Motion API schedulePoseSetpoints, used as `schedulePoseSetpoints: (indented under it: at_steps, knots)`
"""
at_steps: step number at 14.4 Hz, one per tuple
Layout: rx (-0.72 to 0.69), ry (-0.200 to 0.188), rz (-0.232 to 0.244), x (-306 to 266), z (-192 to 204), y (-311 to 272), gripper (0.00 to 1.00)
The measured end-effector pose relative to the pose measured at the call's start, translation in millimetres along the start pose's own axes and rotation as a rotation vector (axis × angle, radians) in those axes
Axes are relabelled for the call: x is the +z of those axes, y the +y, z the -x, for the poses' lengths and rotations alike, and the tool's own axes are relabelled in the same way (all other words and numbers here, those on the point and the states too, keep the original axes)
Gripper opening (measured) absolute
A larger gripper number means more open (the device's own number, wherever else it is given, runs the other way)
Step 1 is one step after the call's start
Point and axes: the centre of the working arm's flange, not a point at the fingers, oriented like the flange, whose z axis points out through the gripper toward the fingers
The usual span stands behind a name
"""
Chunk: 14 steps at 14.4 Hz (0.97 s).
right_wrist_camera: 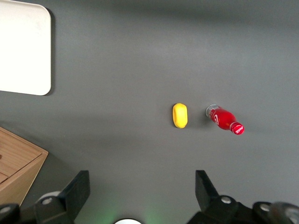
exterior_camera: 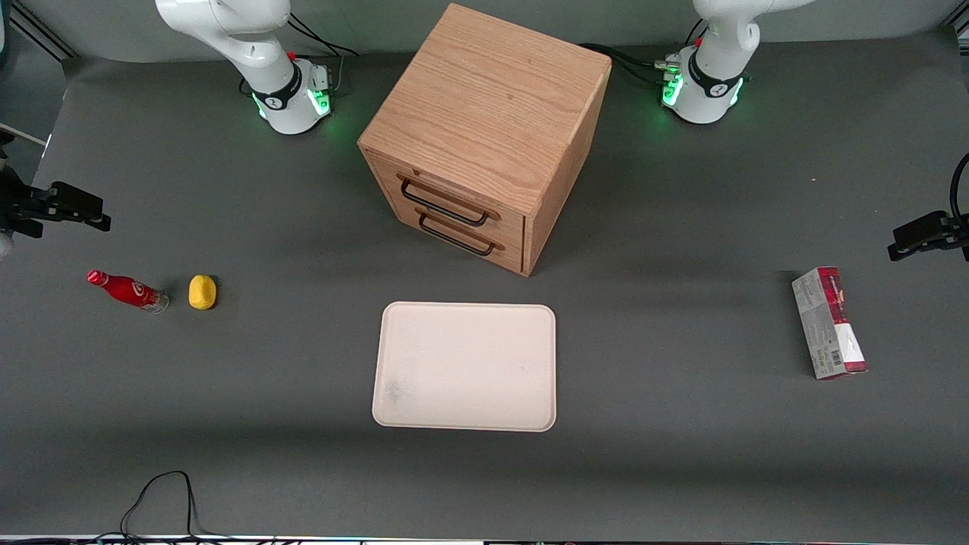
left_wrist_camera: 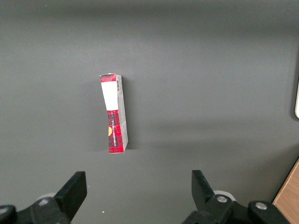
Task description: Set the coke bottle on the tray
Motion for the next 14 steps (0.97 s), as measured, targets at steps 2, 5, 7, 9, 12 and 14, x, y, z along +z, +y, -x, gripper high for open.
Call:
schedulePoseSetpoints:
  at_steps: [2, 5, 7, 9, 12, 14]
  knots:
    - [0.0, 0.0, 0.0, 0.1, 0.0, 0.0, 1.0]
    - [0.0, -0.001, 0.0, 0.1, -0.1, -0.5, 1.0]
    - [-0.001, -0.001, 0.0, 0.4, -0.2, -0.8, 1.0]
    - [-0.001, -0.002, -0.001, 0.6, -0.2, -1.0, 1.0]
    - [-0.004, -0.001, -0.021, 1.0, -0.7, -3.6, 1.0]
    - [-0.005, -0.002, -0.028, 2.1, -1.4, -4.5, 1.0]
